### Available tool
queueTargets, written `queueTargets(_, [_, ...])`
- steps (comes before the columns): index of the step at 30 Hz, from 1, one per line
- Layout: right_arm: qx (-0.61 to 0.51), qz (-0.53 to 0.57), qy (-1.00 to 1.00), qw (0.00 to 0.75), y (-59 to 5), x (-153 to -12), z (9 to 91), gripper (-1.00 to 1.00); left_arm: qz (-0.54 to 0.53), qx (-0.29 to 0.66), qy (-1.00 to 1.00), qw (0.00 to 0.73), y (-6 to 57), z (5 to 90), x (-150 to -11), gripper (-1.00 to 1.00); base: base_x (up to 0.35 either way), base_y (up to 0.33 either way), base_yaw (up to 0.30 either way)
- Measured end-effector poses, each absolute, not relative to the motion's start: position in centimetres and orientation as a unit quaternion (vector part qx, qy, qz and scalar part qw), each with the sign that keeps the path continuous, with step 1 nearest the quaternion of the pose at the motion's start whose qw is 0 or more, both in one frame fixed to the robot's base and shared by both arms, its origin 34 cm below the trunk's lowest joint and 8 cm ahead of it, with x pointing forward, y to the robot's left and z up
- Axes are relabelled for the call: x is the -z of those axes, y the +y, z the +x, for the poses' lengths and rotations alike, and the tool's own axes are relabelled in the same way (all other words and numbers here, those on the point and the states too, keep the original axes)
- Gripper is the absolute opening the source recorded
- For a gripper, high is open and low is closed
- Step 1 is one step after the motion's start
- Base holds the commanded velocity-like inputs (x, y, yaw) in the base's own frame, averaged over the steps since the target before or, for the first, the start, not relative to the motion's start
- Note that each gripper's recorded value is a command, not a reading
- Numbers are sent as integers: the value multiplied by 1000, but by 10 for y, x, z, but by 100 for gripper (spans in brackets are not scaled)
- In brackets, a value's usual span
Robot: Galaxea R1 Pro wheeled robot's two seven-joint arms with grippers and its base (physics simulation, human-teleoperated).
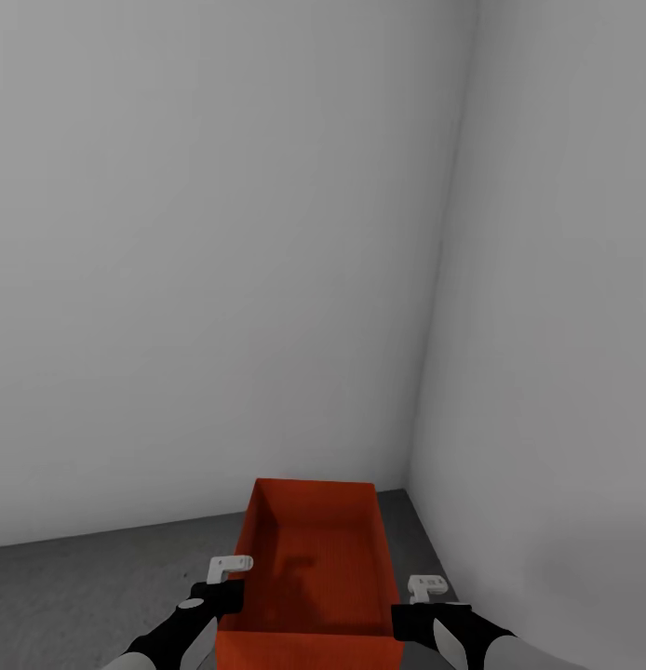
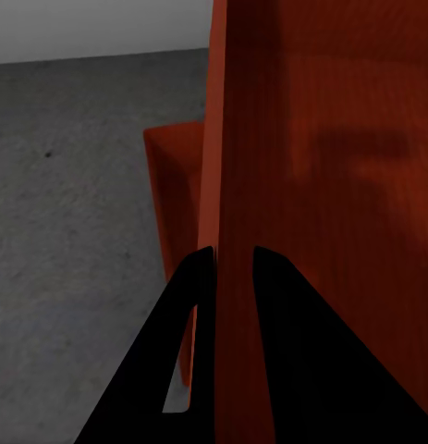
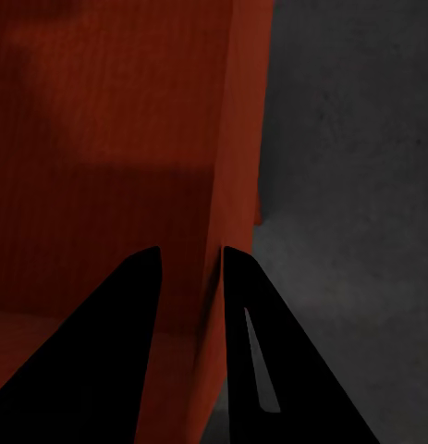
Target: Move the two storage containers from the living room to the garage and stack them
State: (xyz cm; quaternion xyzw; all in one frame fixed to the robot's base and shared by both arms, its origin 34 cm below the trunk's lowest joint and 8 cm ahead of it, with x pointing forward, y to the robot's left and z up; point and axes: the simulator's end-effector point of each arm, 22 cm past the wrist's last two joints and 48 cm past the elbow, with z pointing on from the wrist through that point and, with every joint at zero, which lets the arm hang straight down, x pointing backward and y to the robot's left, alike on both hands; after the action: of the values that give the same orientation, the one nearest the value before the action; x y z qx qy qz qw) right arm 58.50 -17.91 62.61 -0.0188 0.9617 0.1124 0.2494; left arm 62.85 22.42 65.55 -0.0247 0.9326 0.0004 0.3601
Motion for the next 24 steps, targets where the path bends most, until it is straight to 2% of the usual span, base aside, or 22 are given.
queueTargets(24, [-112,-19,962,250,-179,-592,586,-100,-25,0,932,361,225,629,-621,-100,0,0,0])
